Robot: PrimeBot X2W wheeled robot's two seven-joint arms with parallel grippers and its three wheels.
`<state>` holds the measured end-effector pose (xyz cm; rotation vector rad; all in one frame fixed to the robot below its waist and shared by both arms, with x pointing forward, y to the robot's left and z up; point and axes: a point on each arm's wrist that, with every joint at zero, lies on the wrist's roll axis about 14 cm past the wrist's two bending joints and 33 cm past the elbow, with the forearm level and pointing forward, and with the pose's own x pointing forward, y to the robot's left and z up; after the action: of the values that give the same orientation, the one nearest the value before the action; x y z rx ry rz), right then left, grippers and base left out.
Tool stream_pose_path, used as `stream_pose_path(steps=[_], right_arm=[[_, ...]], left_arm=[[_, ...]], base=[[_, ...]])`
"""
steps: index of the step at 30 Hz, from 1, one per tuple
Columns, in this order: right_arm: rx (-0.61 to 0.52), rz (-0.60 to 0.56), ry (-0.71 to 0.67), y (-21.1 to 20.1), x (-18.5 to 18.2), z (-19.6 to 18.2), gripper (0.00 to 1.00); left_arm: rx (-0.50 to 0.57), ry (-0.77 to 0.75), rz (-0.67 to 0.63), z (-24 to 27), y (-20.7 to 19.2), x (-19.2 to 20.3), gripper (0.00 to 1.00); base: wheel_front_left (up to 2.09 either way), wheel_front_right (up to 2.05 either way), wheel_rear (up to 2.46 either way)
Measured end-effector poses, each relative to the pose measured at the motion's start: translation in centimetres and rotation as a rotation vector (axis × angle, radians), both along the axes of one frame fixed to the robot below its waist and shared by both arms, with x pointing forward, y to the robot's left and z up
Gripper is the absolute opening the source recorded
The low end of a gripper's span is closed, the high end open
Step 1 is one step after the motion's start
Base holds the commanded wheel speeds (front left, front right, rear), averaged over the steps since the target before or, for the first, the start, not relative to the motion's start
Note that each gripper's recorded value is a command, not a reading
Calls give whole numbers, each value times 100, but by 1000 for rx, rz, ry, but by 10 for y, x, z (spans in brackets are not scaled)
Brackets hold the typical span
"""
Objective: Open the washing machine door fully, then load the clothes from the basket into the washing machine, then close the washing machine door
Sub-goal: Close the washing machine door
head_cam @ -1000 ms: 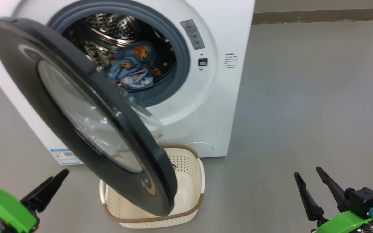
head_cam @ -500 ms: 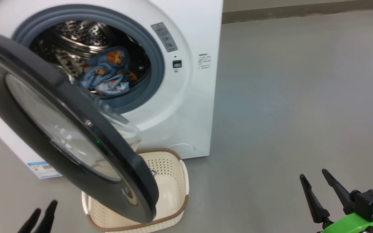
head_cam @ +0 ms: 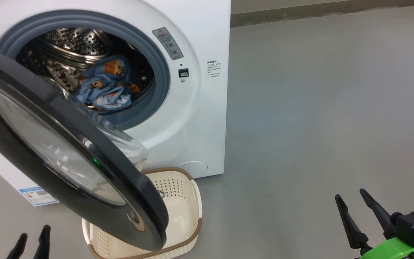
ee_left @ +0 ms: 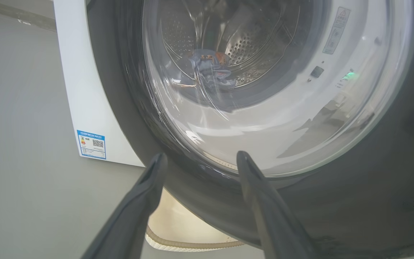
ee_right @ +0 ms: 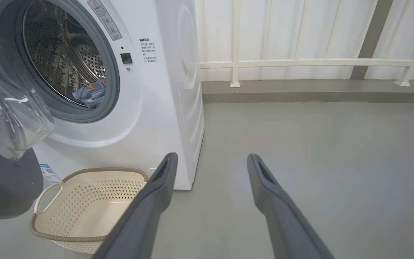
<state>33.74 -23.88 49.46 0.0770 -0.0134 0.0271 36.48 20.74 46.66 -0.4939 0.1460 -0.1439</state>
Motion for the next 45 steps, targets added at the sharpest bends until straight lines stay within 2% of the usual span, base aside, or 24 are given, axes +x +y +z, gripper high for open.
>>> stream_pose_path(steps=[18,44,45], right_arm=[[0,-3,-1,-1,1,0,100],[7,5,5,3,4,-2,100],[8,8,6,4,5,-2,96]], left_arm=[[203,-130,73,15,-8,-12,100],[230,-92,69,1,-15,-21,100],[230,-91,70,1,-14,-21,100]], base=[[0,0,0],[0,0,0],[0,0,0]])
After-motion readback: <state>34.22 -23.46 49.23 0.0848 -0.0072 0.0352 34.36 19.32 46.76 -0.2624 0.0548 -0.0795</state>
